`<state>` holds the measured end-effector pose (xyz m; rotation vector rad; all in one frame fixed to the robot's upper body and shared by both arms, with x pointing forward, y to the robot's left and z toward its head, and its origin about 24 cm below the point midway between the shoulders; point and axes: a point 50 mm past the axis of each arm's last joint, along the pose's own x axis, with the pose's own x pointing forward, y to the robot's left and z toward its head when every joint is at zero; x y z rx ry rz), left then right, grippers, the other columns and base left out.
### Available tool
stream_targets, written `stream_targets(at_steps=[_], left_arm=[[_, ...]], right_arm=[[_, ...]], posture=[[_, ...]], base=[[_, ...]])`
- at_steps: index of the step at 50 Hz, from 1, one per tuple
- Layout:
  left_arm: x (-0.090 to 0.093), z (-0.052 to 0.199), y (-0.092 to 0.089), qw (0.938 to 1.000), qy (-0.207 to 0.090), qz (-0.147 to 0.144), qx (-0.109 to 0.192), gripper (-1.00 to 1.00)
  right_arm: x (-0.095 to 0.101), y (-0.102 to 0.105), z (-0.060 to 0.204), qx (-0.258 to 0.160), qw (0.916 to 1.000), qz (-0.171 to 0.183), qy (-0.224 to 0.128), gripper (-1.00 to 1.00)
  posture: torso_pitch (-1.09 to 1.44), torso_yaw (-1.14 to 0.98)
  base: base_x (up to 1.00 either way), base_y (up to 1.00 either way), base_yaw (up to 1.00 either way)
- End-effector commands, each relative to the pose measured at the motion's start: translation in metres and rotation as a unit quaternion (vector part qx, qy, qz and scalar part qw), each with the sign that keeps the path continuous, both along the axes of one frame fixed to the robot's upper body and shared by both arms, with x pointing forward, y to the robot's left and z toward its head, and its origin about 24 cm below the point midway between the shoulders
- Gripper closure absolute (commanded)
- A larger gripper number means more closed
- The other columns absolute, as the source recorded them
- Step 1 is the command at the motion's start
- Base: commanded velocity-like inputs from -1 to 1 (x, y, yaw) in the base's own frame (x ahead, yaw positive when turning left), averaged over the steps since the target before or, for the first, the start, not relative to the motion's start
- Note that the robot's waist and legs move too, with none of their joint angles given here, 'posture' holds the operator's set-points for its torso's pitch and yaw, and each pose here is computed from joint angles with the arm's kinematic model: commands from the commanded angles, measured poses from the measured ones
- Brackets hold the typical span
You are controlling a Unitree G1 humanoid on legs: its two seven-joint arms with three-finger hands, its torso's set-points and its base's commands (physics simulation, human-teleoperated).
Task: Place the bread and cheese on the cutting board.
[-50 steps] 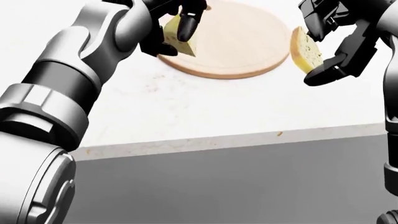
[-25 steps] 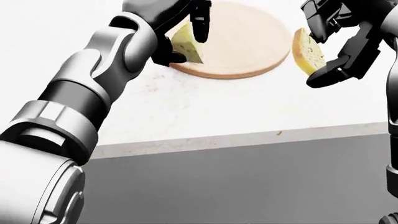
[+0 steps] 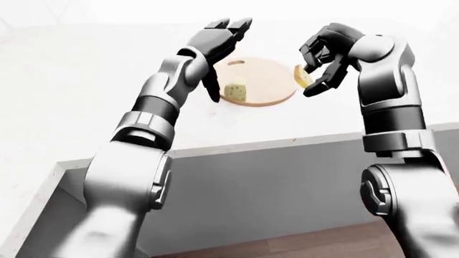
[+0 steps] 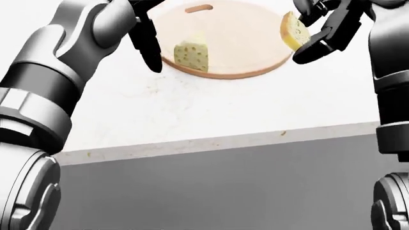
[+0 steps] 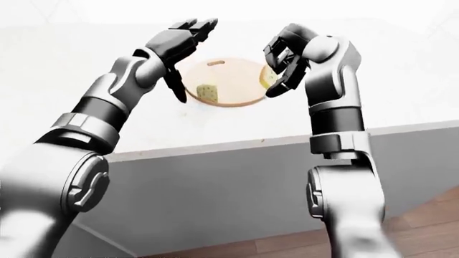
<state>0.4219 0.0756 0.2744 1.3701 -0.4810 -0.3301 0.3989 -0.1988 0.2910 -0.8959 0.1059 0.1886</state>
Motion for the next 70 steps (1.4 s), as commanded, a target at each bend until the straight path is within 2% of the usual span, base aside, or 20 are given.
stream_targets(at_steps=[1, 7, 12, 16, 22, 29, 32, 39, 47, 48, 52, 53, 54, 55, 60, 64, 68, 70], left_arm=[[-0.006, 0.034, 0.002, 0.9990, -0.037, -0.018, -0.015, -1.00], [-0.009, 0.029, 0.014, 0.9993, -0.019, -0.026, -0.021, -1.00], [-0.016, 0.022, 0.028, 0.9987, -0.003, -0.030, -0.041, -1.00], [-0.034, 0.029, 0.039, 0.9971, -0.004, -0.035, -0.067, -1.00], [-0.038, 0.028, 0.058, 0.9965, -0.002, -0.017, -0.081, -1.00], [-0.047, 0.022, 0.067, 0.9955, 0.002, -0.015, -0.093, -1.00], [-0.049, 0.020, 0.068, 0.9951, 0.003, -0.016, -0.098, -1.00], [-0.049, 0.010, 0.067, 0.9953, 0.009, -0.015, -0.095, -1.00], [-0.048, 0.008, 0.066, 0.9955, 0.011, -0.015, -0.093, -1.00], [-0.048, 0.008, 0.066, 0.9955, 0.010, -0.015, -0.093, -1.00], [-0.048, 0.007, 0.066, 0.9954, 0.010, -0.015, -0.094, -1.00], [-0.048, 0.007, 0.066, 0.9954, 0.011, -0.015, -0.094, -1.00], [-0.048, 0.007, 0.066, 0.9954, 0.011, -0.015, -0.094, -1.00], [-0.048, 0.007, 0.066, 0.9953, 0.011, -0.015, -0.095, -1.00], [-0.049, 0.008, 0.066, 0.9950, 0.010, -0.017, -0.098, -1.00], [-0.054, 0.017, 0.067, 0.9932, 0.005, -0.019, -0.115, -1.00], [-0.069, 0.034, 0.071, 0.9879, -0.003, -0.025, -0.153, -1.00], [-0.082, 0.042, 0.074, 0.9830, -0.012, -0.028, -0.181, -1.00]], right_arm=[[0.002, 0.007, 0.031, -0.016, 0.9979, 0.001, -0.064, 1.00], [0.024, 0.033, 0.032, -0.047, 0.9964, -0.009, -0.070, 1.00], [0.027, 0.055, 0.034, -0.069, 0.9938, -0.001, -0.087, 1.00], [0.028, 0.071, 0.036, -0.070, 0.9924, 0.009, -0.101, 1.00], [0.030, 0.085, 0.025, -0.082, 0.9912, 0.017, -0.102, 1.00], [0.031, 0.085, 0.023, -0.060, 0.9894, -0.017, -0.131, 1.00], [0.033, 0.084, 0.016, -0.081, 0.9863, -0.032, -0.141, 1.00], [0.035, 0.079, -0.001, -0.078, 0.9859, -0.053, -0.138, 1.00], [0.036, 0.076, -0.007, -0.076, 0.9849, -0.064, -0.142, 1.00], [0.036, 0.077, -0.007, -0.076, 0.9850, -0.063, -0.141, 0.87], [0.036, 0.076, -0.012, -0.079, 0.9851, -0.063, -0.140, 0.09], [0.036, 0.076, -0.012, -0.079, 0.9850, -0.063, -0.140, -0.04], [0.036, 0.076, -0.011, -0.078, 0.9850, -0.064, -0.140, -0.65], [0.036, 0.076, -0.011, -0.078, 0.9850, -0.065, -0.139, -1.00], [0.036, 0.075, -0.010, -0.078, 0.9853, -0.063, -0.138, -1.00], [0.035, 0.075, -0.002, -0.070, 0.9850, -0.057, -0.147, -1.00], [0.034, 0.073, 0.006, -0.049, 0.9850, -0.048, -0.158, -1.00], [0.034, 0.072, 0.009, -0.022, 0.9851, -0.034, -0.167, -1.00]], posture=[[0.00, 0.00], [0.00, 0.00], [0.00, 0.00], [0.00, 0.00], [0.00, 0.00], [0.00, 0.00], [0.00, 0.00], [0.00, 0.00], [0.00, 0.00], [0.00, 0.00], [0.00, 0.00], [0.00, 0.00], [0.00, 0.00], [0.00, 0.00], [0.00, 0.00], [0.00, 0.00], [0.00, 0.00], [0.00, 0.00]], base=[[0.00, 0.00, 0.00], [0.00, 0.00, 0.00], [0.00, 0.00, 0.00], [0.00, 0.00, 0.00], [0.00, 0.00, 0.00], [0.00, 0.00, 0.00], [0.00, 0.00, 0.00], [0.00, 0.00, 0.00], [0.00, 0.00, 0.00], [0.00, 0.00, 0.00], [0.00, 0.00, 0.00], [0.00, 0.00, 0.00], [0.00, 0.00, 0.00], [0.00, 0.00, 0.00], [0.00, 0.00, 0.00], [0.00, 0.00, 0.00], [0.00, 0.00, 0.00], [0.00, 0.00, 0.00]])
